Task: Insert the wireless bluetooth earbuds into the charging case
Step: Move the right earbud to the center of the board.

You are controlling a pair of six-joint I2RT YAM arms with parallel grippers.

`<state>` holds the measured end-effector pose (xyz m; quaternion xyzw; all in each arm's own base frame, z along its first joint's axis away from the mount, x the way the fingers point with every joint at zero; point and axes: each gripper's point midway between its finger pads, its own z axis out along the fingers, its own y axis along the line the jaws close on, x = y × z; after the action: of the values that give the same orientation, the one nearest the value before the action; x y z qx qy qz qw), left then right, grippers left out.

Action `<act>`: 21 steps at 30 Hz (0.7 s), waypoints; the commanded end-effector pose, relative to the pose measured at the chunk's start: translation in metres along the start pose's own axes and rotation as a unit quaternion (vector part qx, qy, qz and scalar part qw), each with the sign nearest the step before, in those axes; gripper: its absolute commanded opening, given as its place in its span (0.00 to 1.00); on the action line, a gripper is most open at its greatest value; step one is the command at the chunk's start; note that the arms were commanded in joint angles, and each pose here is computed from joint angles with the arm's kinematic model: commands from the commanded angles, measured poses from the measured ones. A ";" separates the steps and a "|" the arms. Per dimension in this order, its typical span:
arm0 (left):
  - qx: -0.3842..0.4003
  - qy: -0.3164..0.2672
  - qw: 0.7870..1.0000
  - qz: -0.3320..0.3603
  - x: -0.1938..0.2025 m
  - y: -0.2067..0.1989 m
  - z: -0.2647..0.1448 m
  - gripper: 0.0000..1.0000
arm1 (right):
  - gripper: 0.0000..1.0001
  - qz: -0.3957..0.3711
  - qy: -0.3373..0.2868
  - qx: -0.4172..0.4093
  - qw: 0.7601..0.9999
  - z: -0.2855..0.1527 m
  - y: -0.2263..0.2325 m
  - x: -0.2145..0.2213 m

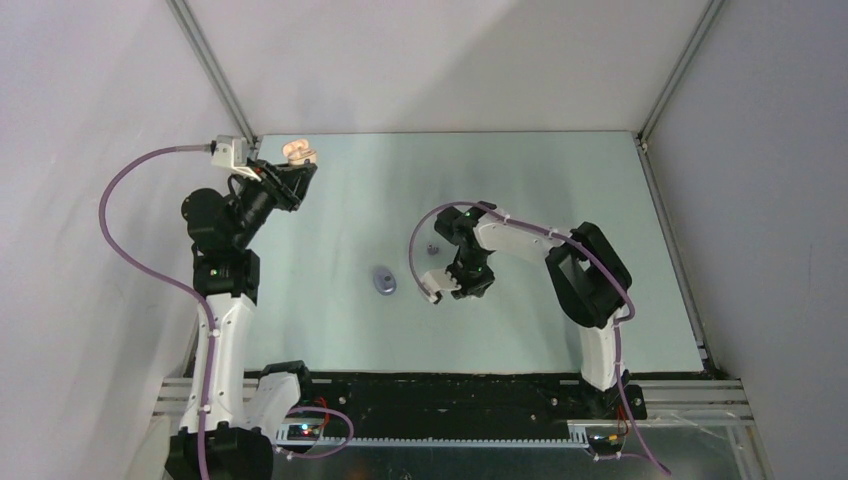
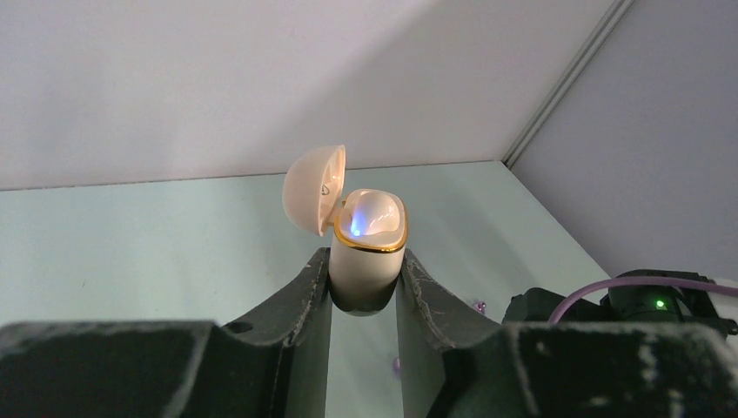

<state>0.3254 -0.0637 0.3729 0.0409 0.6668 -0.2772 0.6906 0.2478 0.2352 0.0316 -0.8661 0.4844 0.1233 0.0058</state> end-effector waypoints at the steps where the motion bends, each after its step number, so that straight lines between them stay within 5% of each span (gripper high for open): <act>1: 0.008 -0.013 1.000 0.018 -0.011 -0.003 0.000 0.00 | 0.02 -0.088 -0.009 0.040 0.995 0.001 -0.024 -0.015; 11: 0.007 -0.008 1.000 0.020 -0.013 -0.002 0.002 0.00 | 0.10 -0.155 -0.024 0.070 0.985 0.006 -0.039 -0.026; 21: 0.012 -0.004 1.000 0.020 -0.014 -0.003 0.004 0.00 | 0.45 -0.116 -0.041 0.114 0.986 -0.020 -0.045 -0.031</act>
<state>0.3313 -0.0630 0.3627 0.0371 0.6802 -0.2784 0.6771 0.2699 0.2757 0.0230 -0.9178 0.3725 0.1029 0.0911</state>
